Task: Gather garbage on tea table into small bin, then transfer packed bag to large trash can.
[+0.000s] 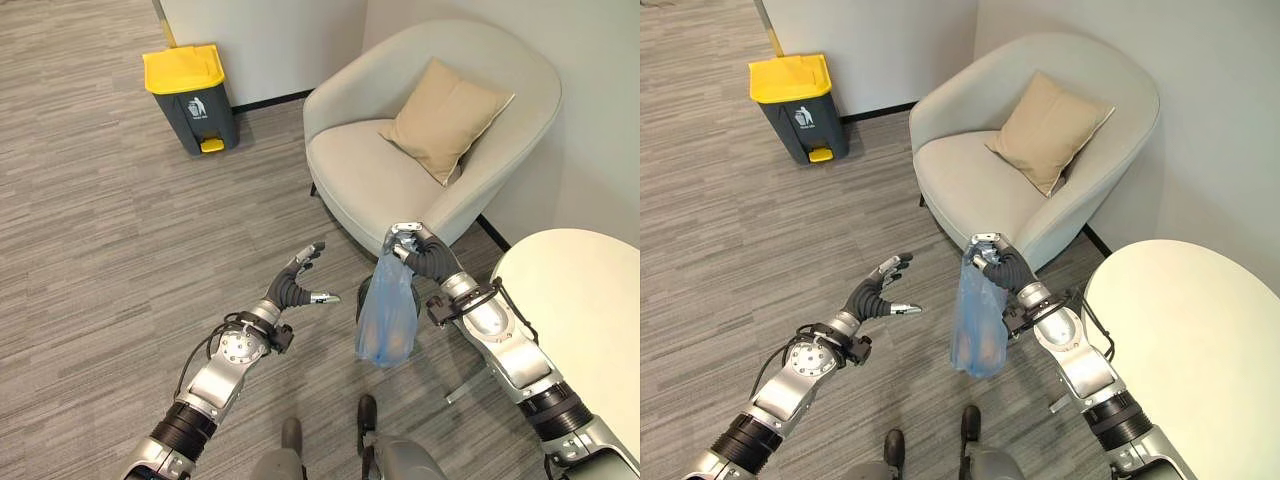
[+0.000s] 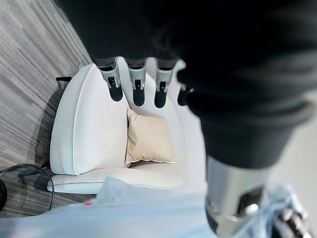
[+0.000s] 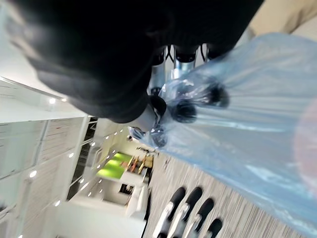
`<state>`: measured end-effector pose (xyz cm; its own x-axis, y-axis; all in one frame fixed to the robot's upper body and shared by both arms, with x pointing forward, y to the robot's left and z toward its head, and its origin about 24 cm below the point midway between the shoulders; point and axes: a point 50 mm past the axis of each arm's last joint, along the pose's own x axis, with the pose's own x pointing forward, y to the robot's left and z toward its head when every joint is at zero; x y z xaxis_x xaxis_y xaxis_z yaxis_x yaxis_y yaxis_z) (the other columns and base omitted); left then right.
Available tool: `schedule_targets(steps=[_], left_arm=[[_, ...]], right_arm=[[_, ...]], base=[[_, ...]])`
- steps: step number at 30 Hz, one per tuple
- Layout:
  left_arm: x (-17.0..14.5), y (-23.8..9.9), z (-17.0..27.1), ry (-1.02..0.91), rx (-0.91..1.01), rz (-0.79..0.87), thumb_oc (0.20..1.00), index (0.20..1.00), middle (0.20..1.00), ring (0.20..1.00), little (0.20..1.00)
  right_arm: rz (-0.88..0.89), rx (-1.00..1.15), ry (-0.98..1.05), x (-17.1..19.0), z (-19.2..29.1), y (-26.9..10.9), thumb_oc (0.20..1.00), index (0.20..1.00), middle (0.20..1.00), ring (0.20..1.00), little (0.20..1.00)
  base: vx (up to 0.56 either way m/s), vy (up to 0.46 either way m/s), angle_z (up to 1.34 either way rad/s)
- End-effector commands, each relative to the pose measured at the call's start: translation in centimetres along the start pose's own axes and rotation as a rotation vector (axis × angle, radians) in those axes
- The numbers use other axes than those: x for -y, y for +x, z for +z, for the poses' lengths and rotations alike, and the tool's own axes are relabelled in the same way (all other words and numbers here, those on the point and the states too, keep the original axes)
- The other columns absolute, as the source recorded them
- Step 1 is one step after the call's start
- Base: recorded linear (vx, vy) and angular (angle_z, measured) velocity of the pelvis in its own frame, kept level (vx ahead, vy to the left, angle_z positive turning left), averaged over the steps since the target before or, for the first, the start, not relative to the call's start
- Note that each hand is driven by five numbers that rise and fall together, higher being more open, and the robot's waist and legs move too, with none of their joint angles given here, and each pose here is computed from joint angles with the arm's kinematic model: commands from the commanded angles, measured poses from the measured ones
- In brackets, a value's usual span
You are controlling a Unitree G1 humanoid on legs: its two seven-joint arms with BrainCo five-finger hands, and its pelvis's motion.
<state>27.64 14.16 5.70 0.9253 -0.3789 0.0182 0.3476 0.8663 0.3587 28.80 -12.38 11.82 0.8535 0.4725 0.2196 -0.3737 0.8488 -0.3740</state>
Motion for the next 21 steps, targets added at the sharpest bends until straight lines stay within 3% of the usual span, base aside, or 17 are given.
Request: schedule_targets(steps=[1,15,21], left_arm=[[0.0,-0.5,0.6,0.063,0.052,-0.018,1.0,1.0,1.0,1.0,1.0],[3.4,1.8,0.7,-0.018,0.036,-0.056,1.0,1.0,1.0,1.0,1.0],[3.6,2.1,0.4,0.06,0.022,-0.005,1.0,1.0,1.0,1.0,1.0]], right_arm=[[0.004,0.196,0.077,0.0,3.6,1.0,0.2,0.2,0.2,0.2,0.2],[0.156,0.371,0.226,-4.8,8.2,4.4,0.2,0.2,0.2,0.2,0.2],[0.206,0.448,0.311,-6.4,10.2,4.9,0.2,0.2,0.2,0.2,0.2]], base=[[0.04,0.051,0.04],[0.02,0.031,-0.08],[0.0,0.0,0.0]])
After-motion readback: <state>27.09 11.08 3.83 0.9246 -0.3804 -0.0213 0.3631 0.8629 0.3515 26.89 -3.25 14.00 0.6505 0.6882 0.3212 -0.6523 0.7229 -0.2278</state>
